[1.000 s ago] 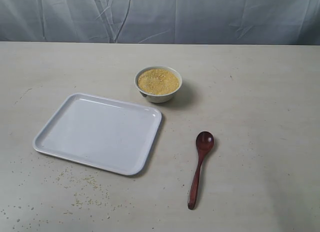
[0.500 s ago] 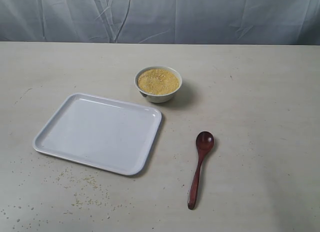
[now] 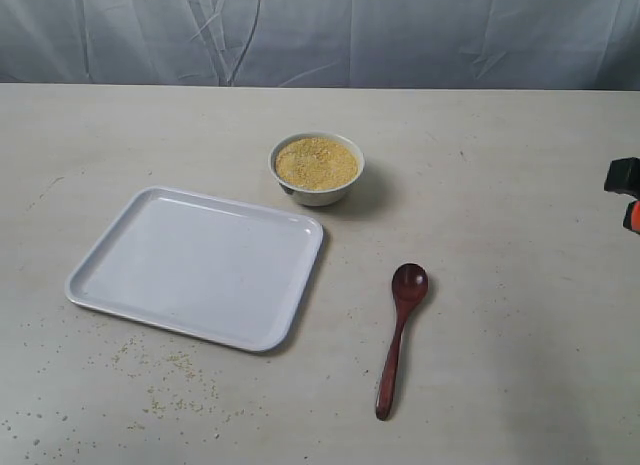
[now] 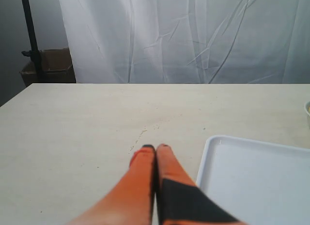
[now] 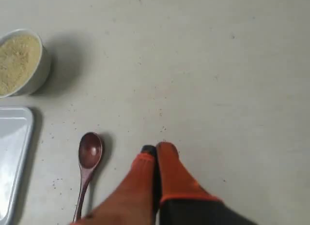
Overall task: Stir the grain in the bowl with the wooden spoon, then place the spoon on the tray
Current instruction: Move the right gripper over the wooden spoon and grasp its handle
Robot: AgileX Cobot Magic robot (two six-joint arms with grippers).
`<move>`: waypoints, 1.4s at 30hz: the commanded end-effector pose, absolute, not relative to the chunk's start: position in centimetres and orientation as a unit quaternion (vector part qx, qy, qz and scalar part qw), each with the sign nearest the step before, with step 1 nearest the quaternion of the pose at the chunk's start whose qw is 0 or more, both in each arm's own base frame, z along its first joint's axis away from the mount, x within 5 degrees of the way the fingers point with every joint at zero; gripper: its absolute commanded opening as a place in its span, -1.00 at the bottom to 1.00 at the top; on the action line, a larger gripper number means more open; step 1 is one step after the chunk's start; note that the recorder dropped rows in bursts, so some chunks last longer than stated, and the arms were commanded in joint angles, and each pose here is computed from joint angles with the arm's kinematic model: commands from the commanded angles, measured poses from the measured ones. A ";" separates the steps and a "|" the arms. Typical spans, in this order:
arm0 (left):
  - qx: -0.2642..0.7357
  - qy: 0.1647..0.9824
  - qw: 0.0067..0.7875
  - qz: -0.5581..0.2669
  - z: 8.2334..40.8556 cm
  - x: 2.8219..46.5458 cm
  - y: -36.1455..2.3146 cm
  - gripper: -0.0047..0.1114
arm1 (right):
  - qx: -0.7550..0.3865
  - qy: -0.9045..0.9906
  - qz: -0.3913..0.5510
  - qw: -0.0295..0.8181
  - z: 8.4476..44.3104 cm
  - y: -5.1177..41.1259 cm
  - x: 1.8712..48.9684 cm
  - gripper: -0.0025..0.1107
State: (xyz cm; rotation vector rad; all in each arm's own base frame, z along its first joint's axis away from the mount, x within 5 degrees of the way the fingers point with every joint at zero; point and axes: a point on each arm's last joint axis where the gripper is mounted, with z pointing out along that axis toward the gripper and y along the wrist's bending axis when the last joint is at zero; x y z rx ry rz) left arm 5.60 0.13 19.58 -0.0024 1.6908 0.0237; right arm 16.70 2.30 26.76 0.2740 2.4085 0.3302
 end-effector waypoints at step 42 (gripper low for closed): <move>-0.002 0.747 0.665 0.010 19.5 5.6 0.1 -0.91 | 0.099 0.981 0.008 0.167 12.9 22.4 19.8 -0.22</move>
